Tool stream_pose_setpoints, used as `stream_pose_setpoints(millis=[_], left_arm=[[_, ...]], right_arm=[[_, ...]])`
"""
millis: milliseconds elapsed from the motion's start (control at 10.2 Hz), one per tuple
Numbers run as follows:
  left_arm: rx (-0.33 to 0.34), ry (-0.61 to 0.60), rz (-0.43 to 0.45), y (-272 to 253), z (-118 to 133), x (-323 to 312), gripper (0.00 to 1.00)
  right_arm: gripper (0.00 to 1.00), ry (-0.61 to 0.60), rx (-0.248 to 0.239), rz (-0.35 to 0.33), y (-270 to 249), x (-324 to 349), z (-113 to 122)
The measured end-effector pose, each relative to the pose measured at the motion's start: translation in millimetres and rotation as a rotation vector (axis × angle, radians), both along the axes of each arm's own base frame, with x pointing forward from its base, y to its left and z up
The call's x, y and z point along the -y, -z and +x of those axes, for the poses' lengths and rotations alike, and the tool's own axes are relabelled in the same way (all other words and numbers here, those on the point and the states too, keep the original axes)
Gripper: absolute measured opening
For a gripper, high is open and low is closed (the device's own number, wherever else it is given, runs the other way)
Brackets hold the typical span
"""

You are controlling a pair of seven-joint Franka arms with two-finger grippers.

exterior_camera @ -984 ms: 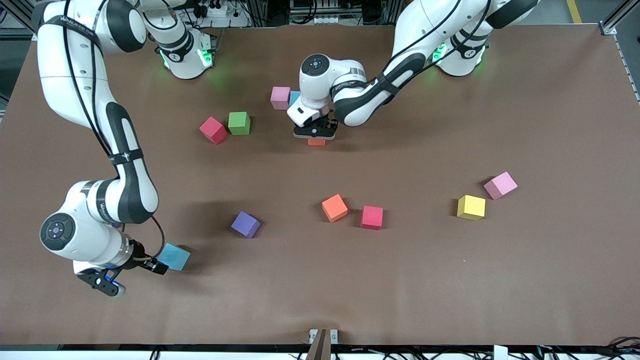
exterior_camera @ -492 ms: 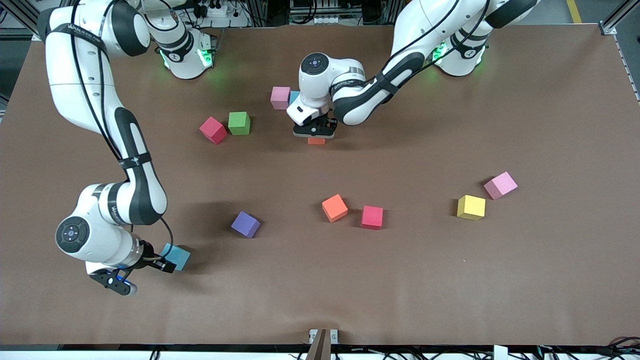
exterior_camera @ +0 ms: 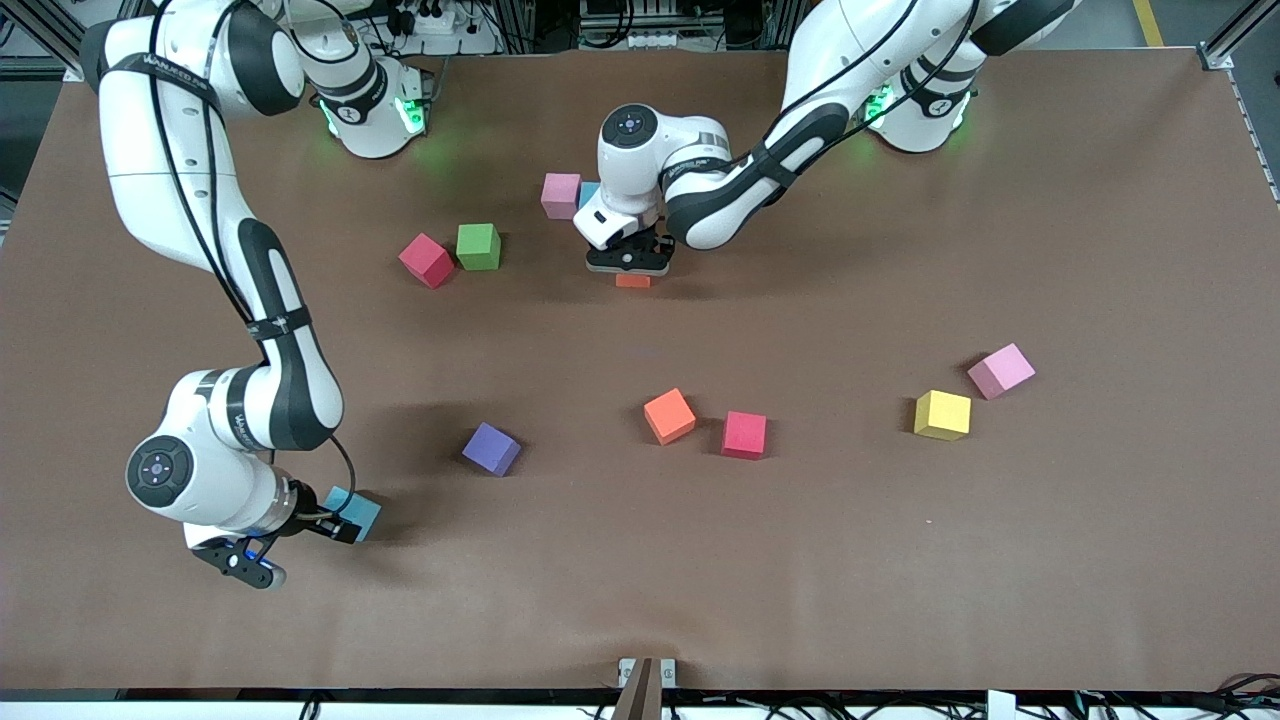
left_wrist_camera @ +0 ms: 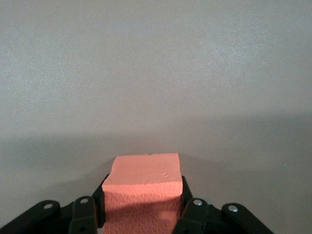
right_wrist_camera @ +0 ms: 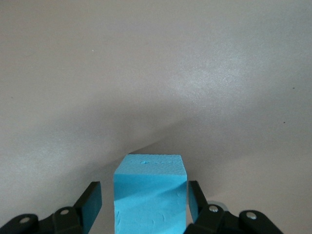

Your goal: Form number 2 with 11 blocks

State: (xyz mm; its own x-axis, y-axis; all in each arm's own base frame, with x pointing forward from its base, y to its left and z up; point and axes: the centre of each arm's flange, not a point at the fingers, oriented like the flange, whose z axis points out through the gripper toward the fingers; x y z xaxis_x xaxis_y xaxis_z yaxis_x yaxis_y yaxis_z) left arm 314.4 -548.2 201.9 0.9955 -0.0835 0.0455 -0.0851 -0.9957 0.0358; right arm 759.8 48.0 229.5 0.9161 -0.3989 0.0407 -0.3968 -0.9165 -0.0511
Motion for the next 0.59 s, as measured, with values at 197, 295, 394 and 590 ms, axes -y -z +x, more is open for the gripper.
stream_pose_setpoints(millis=[197,295,394,590], left_arm=[[-0.002,0.002,0.003,1.6,-1.4,-0.8,0.68],[-0.007,0.005,0.009,4.5,-4.1,-2.5,0.82],[-0.009,0.006,0.013,6.2,-5.7,-3.5,0.97],[-0.01,0.006,0.013,6.4,-5.9,-3.7,1.0]], right_arm=[[0.81,-0.009,-0.009,-0.002,5.4,0.7,-2.6],[0.81,-0.01,-0.012,-0.002,7.1,1.0,-3.4],[0.81,-0.011,-0.012,-0.003,7.5,1.2,-3.6],[0.81,-0.013,-0.016,-0.003,9.6,-0.1,-4.4]])
